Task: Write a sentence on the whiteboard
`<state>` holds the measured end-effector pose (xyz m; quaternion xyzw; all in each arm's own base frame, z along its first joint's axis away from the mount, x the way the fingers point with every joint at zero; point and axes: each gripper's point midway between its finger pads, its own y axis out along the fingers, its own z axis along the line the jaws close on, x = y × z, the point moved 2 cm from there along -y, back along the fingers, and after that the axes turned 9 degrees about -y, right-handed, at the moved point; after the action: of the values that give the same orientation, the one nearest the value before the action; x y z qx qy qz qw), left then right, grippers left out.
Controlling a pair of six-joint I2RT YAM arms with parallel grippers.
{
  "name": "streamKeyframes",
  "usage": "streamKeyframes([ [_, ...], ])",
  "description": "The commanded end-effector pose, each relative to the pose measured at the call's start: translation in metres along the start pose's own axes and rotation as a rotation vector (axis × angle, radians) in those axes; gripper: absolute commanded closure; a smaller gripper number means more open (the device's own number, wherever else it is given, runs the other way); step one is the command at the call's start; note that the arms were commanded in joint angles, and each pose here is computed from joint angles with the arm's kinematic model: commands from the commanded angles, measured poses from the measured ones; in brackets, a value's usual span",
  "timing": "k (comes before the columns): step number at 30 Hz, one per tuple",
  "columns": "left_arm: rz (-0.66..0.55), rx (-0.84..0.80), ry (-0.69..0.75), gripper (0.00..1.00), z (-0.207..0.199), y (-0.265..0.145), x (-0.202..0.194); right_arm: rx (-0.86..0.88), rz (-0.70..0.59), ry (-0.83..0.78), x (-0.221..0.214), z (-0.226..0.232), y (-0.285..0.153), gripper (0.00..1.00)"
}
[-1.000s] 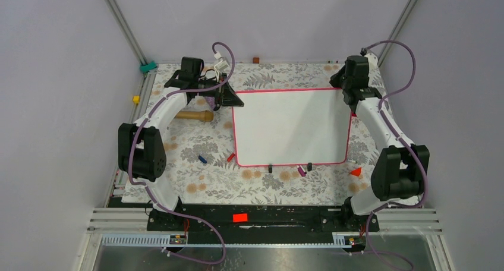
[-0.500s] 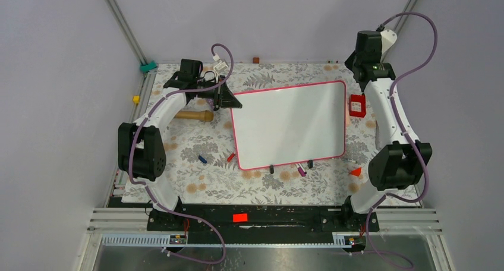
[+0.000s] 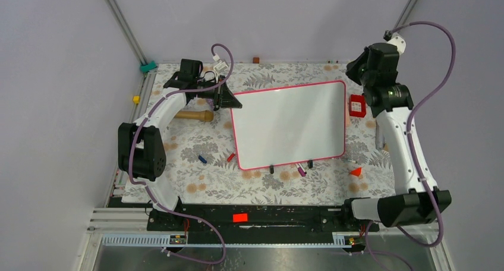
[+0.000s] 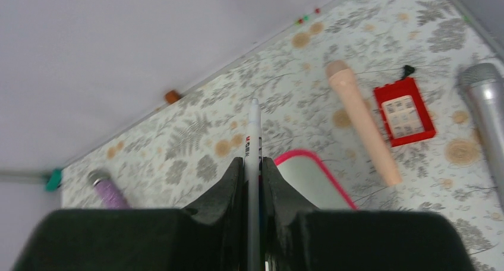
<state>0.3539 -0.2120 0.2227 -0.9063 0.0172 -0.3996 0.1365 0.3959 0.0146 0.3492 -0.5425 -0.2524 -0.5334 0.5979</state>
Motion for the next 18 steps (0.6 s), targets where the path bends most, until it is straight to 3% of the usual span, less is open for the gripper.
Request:
streamKeyframes([
  [1,0.055,0.204,0.127,0.95,0.048,0.003,-0.014,0.205,0.018,-0.034,-0.015,0.044,-0.042,1.0],
  [9,0.068,0.211,0.129,0.93,0.047,0.002,-0.015,0.381,0.073,-0.164,-0.083,0.081,-0.09,1.0],
  [18,0.082,0.245,0.099,0.93,0.052,0.004,-0.019,0.406,0.086,-0.208,-0.096,0.075,-0.103,1.0],
])
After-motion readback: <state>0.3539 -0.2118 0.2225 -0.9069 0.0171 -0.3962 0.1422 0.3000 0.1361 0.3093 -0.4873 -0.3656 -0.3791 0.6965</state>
